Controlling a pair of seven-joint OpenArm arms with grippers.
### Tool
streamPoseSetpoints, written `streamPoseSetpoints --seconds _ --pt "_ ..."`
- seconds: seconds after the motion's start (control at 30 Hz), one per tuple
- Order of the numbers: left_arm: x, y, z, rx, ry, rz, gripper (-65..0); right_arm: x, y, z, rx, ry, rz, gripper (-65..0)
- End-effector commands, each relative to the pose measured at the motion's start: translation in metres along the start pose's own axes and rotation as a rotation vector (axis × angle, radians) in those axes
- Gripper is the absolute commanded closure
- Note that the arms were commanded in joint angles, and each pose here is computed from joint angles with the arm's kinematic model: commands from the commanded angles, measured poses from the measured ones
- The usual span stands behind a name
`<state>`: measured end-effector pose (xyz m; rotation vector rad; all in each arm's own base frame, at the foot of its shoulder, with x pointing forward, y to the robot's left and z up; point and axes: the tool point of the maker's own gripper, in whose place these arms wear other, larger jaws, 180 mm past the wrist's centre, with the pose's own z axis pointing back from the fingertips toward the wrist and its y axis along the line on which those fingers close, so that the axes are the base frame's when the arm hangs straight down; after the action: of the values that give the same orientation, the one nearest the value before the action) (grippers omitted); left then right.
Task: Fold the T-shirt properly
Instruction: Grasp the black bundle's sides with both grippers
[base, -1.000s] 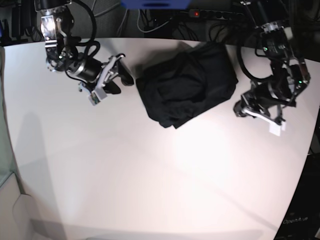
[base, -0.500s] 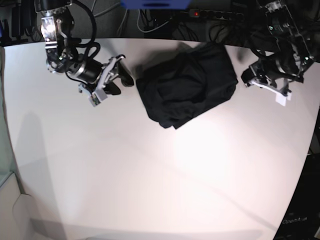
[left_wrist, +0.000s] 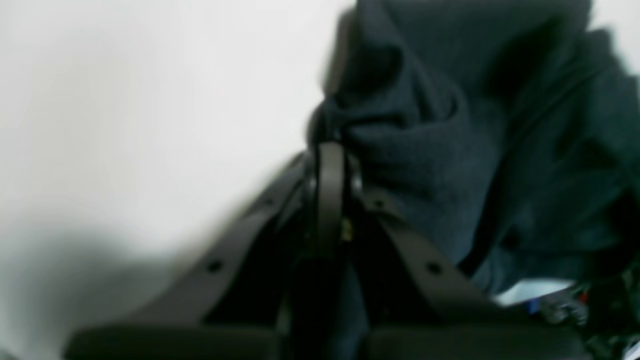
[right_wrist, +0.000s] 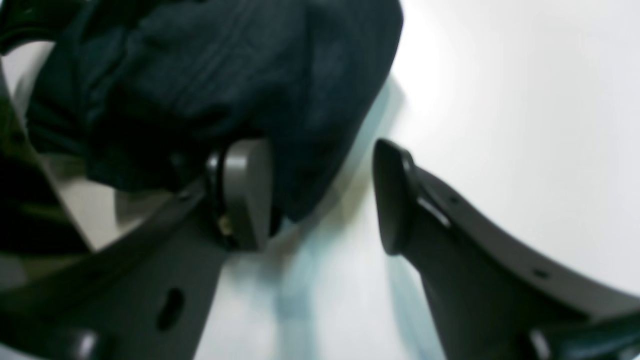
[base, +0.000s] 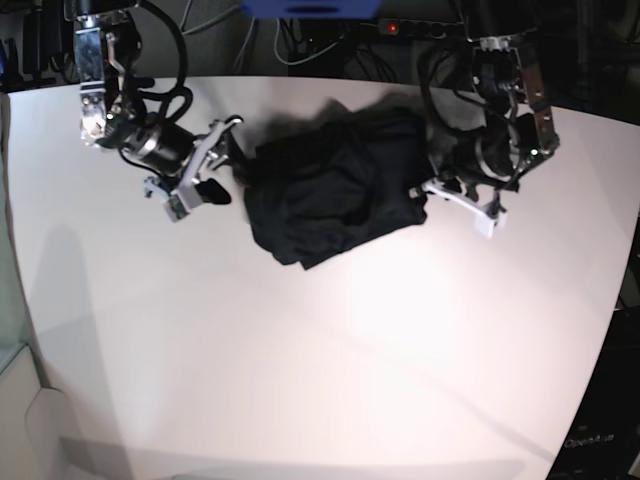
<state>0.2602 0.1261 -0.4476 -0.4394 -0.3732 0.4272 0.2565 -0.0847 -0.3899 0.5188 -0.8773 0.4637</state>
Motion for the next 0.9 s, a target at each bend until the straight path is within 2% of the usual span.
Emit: streamPoseSetpoints --seconds 0.0,0.2,0.37,0.47,0.57,0.7,0.87 --pt "-0.023 0.025 -0.01 0.117 0.09 -0.005 0.0 0.017 -0.004 0.006 -0.008 -0.06 0.012 -30.5" --pt "-0.007 0.012 -0.041 0.093 0.086 0.009 0.0 0.036 -0.024 0.03 -0.093 -0.115 0.036 -30.5" --pt "0.002 0.01 -0.044 0.091 0.08 0.009 0.0 0.046 -0.05 0.051 -0.185 -0.151 0.036 -30.6" --pt "0.004 0.009 -0.044 0.091 0.077 0.008 0.0 0.054 -0.055 0.058 -0.208 -0.17 0.05 -31.0" --pt "0.006 0.008 -0.044 0.088 0.076 0.002 0.0 0.064 -0.043 0.057 -0.186 -0.184 0.084 -31.1" --pt "0.007 0.009 -0.043 0.088 0.072 -0.001 0.0 0.062 -0.014 0.038 -0.112 -0.126 0.103 -31.1" --pt "0.007 0.018 -0.04 0.106 0.071 -0.006 0.0 0.068 0.015 0.016 -0.029 -0.12 0.111 -31.1"
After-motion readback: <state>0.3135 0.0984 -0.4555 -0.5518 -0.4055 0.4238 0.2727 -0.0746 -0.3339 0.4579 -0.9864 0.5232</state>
